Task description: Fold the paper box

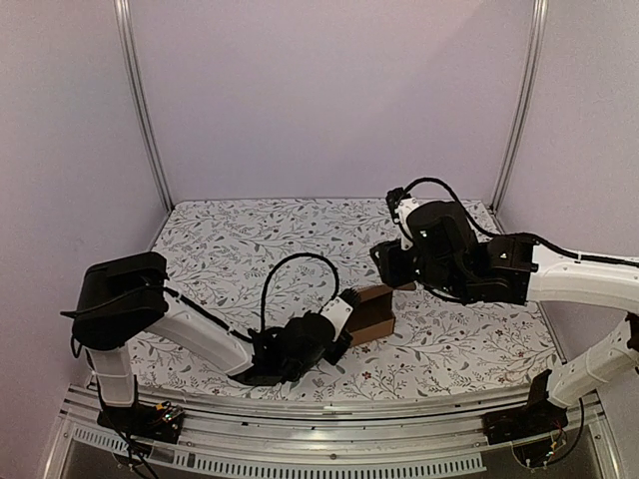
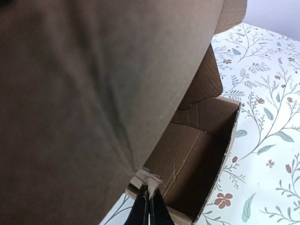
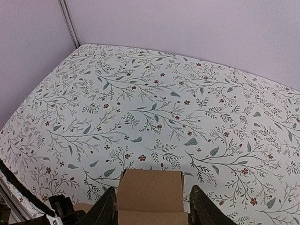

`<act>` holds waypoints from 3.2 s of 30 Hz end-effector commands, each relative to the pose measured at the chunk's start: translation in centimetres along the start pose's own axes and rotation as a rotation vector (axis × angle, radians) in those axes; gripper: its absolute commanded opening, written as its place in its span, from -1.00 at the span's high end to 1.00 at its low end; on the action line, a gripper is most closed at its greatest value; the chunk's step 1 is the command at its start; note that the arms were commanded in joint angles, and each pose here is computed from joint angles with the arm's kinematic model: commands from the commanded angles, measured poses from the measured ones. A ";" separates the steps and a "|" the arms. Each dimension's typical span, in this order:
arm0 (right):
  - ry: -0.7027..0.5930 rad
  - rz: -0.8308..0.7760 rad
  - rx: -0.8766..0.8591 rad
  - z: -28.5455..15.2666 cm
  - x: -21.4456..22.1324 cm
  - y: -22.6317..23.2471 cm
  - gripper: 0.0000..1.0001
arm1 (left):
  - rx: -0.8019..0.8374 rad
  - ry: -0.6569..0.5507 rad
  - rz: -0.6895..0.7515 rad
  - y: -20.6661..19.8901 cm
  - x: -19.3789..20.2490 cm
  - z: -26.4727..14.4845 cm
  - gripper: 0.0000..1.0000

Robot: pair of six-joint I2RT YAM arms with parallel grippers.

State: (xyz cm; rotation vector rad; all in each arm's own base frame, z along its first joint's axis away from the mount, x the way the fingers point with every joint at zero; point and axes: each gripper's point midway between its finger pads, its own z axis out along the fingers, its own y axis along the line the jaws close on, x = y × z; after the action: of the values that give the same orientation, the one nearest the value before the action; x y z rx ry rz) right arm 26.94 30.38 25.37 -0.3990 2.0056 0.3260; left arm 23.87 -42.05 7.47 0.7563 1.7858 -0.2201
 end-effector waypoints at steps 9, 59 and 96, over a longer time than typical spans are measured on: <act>0.153 -0.012 -0.037 5.8 4.0 2.3 0.47 | -0.060 0.048 0.094 -0.4 2.4 -0.1 1.00; 0.361 0.040 -0.020 9.0 14.9 1.8 0.89 | 0.155 0.055 -0.131 1.5 1.1 -4.4 0.17; 0.377 0.067 -0.042 8.8 16.0 1.8 0.99 | 0.485 0.086 -0.289 -1.5 -0.6 1.9 1.00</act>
State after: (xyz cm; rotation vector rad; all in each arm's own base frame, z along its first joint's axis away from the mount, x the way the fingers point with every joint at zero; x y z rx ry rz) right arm 27.06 33.65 9.02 -0.4429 2.3412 0.3559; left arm 23.47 -44.71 7.61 0.8564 1.9258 -0.8590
